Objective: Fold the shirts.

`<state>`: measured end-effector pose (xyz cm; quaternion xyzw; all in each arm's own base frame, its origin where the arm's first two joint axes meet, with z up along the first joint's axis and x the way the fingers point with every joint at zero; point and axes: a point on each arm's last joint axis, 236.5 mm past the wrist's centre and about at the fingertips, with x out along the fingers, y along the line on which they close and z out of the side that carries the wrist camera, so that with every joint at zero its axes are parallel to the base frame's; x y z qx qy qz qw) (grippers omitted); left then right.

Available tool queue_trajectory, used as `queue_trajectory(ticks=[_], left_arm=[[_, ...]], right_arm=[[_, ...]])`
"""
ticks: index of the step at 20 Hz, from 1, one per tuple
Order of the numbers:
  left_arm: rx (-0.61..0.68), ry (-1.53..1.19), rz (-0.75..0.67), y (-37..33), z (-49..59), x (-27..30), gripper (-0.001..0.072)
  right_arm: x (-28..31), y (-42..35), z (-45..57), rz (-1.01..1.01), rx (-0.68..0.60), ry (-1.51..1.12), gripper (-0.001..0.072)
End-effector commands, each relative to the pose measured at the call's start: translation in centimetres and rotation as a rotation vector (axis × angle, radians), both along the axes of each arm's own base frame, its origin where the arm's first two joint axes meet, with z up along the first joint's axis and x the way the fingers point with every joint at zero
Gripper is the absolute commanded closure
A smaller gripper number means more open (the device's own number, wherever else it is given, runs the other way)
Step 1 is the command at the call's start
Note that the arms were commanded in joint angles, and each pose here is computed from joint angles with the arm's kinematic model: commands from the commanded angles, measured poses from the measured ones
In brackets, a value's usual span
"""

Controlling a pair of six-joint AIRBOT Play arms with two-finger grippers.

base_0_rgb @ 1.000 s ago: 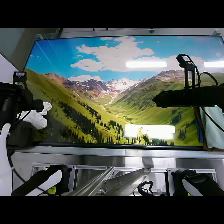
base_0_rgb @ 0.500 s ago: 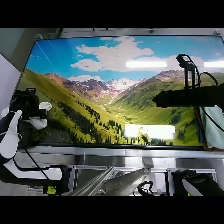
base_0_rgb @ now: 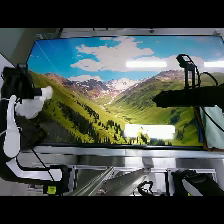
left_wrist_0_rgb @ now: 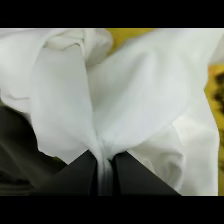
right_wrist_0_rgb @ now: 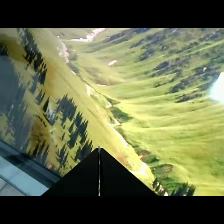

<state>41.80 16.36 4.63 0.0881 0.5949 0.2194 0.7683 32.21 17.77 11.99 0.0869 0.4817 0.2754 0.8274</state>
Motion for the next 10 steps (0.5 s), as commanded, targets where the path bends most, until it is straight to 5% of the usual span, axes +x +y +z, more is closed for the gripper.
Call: queue_trajectory(ticks=[1, 6, 10], left_arm=[[-0.220, -0.295, -0.232, -13.2, 11.4, 3.4, 0.0694], [-0.443, -0.492, -0.699, -33.8, 20.9, -0.5, 0.0693], [-0.514, -0.362, -0.855, -44.0, 16.3, -3.4, 0.0693]], right_arm=[[0.0, 0.0, 0.0, 0.001, 0.001, 0.000, 0.0688], [0.0, 0.2, 0.1, 0.001, 0.011, 0.002, 0.0688], [-1.1, 0.2, -0.4, 0.025, -0.003, 0.044, 0.0688]])
